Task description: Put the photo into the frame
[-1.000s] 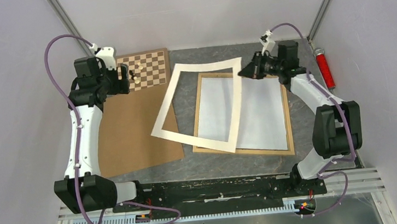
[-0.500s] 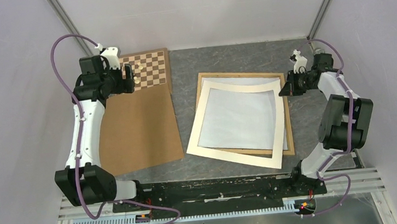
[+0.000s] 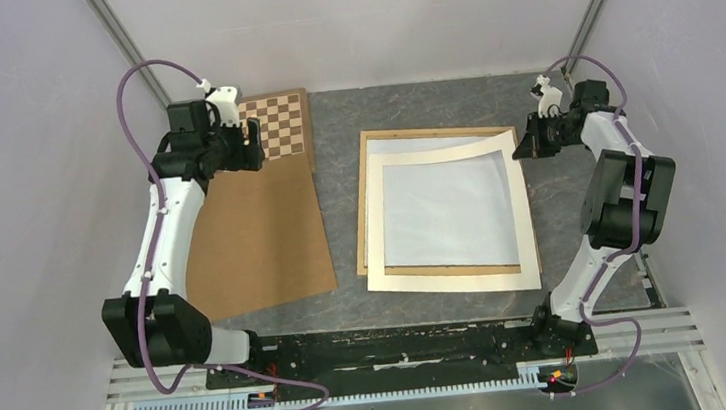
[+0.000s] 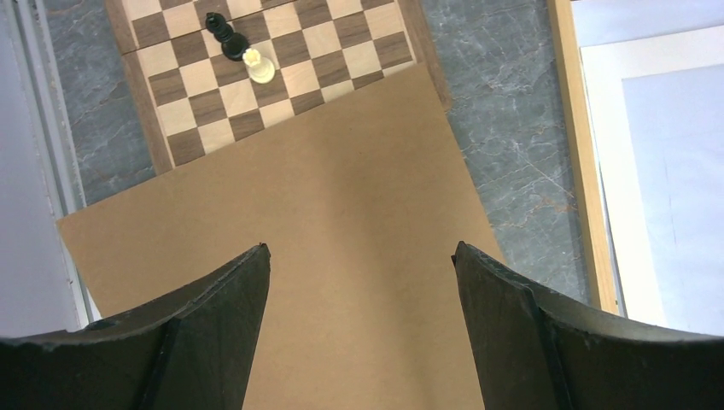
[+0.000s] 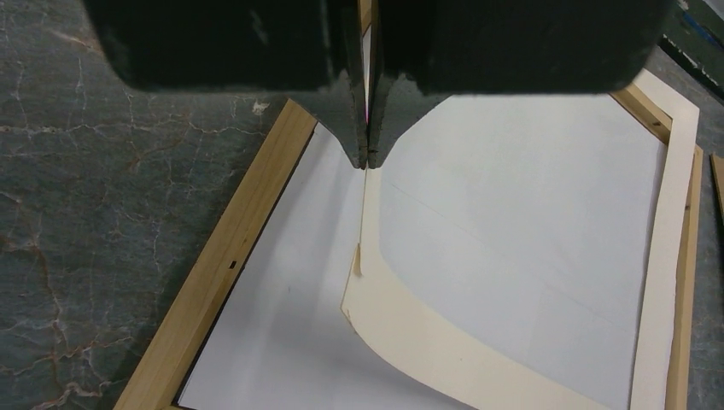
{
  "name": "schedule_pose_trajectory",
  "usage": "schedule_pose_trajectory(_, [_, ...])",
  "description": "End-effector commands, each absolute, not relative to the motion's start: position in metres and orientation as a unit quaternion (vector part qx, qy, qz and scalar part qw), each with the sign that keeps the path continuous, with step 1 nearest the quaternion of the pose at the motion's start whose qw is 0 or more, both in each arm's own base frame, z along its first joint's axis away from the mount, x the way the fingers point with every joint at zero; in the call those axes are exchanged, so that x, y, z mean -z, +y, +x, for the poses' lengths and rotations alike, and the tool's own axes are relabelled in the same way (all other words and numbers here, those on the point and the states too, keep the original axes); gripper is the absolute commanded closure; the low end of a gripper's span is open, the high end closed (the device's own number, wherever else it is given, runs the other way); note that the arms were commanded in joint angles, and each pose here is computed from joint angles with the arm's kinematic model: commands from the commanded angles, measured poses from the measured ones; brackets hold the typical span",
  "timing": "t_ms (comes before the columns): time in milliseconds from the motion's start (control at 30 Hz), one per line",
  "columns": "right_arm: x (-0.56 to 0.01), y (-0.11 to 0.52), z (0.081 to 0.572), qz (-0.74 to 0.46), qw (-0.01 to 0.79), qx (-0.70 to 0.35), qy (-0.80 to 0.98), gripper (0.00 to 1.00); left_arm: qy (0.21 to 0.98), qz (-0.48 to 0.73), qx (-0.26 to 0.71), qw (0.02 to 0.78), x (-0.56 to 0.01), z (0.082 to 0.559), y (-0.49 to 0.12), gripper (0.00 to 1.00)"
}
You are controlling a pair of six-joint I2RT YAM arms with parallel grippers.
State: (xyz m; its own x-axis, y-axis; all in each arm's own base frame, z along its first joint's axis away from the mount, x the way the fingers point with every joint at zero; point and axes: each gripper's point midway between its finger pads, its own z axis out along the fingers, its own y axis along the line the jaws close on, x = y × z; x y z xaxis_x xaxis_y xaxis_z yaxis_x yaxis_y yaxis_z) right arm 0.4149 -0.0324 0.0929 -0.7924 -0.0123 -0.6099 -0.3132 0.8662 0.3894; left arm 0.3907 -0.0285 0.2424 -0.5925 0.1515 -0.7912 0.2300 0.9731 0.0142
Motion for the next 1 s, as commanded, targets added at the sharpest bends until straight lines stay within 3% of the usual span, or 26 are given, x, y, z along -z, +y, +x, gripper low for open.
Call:
schedule_pose_trajectory(0, [-0.115, -0.040, 0.446, -0.081, 0.363, -0.238, 0.897, 1.00, 0.884, 0.101, 0.057, 0.453, -0.246, 0.400, -0.038, 0.14])
schedule_pose_trajectory(367, [-0.129, -0.010, 0.422, -0.046, 0.348, -0.323, 0.879, 1.00, 0.888, 0.131, 0.070, 0.436, -0.221, 0.395, -0.064, 0.14])
schedule_pose_trajectory(967, [-0.228, 0.018, 0.405, -0.039, 0.412, -0.392, 0.821, 1.00, 0.890, 0.139, 0.073, 0.428, -0.213, 0.399, -0.084, 0.14])
